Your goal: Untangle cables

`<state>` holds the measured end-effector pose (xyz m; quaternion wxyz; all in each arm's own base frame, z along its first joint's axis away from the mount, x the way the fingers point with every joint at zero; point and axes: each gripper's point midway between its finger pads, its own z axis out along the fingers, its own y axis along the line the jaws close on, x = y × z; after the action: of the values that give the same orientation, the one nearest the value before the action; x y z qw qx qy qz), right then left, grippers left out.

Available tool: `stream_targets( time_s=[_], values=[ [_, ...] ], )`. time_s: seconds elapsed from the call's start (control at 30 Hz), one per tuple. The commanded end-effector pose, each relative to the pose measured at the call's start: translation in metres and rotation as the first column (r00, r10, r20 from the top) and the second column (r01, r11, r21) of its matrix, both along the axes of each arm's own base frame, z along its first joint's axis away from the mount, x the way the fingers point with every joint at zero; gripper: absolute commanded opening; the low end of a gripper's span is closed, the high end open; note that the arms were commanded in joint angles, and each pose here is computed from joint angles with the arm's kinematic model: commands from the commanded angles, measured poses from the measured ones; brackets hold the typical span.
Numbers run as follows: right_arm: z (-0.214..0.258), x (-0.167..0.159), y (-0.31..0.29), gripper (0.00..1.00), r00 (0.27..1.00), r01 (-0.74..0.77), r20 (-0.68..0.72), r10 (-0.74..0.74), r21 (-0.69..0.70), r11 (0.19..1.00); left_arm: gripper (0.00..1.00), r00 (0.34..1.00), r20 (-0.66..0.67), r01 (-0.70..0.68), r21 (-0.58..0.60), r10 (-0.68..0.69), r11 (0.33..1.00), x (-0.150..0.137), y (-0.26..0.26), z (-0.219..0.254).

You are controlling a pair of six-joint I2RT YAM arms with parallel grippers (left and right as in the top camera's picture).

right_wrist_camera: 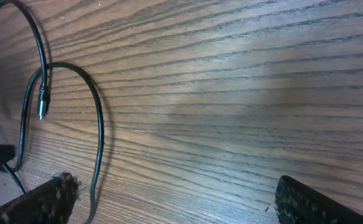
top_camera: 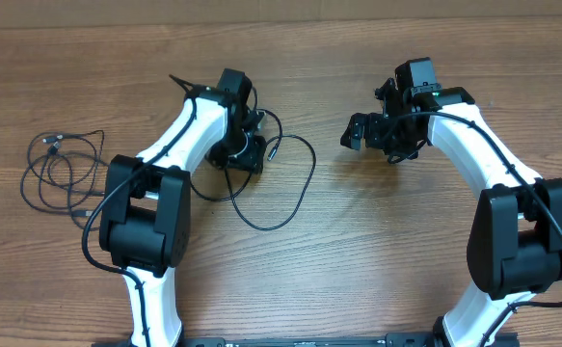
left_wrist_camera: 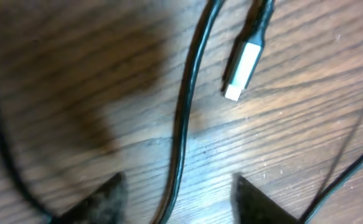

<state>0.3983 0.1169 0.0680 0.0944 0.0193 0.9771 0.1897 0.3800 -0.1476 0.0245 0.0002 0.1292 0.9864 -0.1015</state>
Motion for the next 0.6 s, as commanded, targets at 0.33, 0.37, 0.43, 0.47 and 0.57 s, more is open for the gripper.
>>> stream_targets(
  time_s=[0.33, 0.37, 0.43, 0.47, 0.57],
  values=[
    [0.008, 0.000, 0.000, 1.00, 1.000, 0.000, 0.024, 0.000, -0.003, 1.000, 0.92, 0.997, -0.035, -0.066, 0.168, 0.073, 0.984, -0.010, 0.026, -0.005],
    [0.008, 0.000, 0.000, 1.00, 1.000, 0.000, 0.024, 0.000, -0.003, 1.000, 0.89, 0.996, -0.047, -0.064, 0.164, 0.073, 0.984, -0.016, 0.025, -0.014],
    [0.008, 0.000, 0.000, 1.00, 1.000, 0.000, 0.024, 0.000, -0.003, 1.000, 0.81, 0.996, -0.070, -0.054, 0.126, 0.063, 0.991, -0.025, 0.016, -0.026],
    [0.008, 0.000, 0.000, 1.00, 1.000, 0.000, 0.024, 0.000, -0.003, 1.000, 0.72, 0.995, -0.079, -0.051, 0.116, 0.061, 0.992, -0.029, 0.014, -0.029],
    [0.008, 0.000, 0.000, 1.00, 1.000, 0.000, 0.024, 0.000, -0.003, 1.000, 0.59, 0.994, -0.093, -0.039, 0.108, 0.050, 0.993, -0.038, 0.010, -0.039]
  ],
)
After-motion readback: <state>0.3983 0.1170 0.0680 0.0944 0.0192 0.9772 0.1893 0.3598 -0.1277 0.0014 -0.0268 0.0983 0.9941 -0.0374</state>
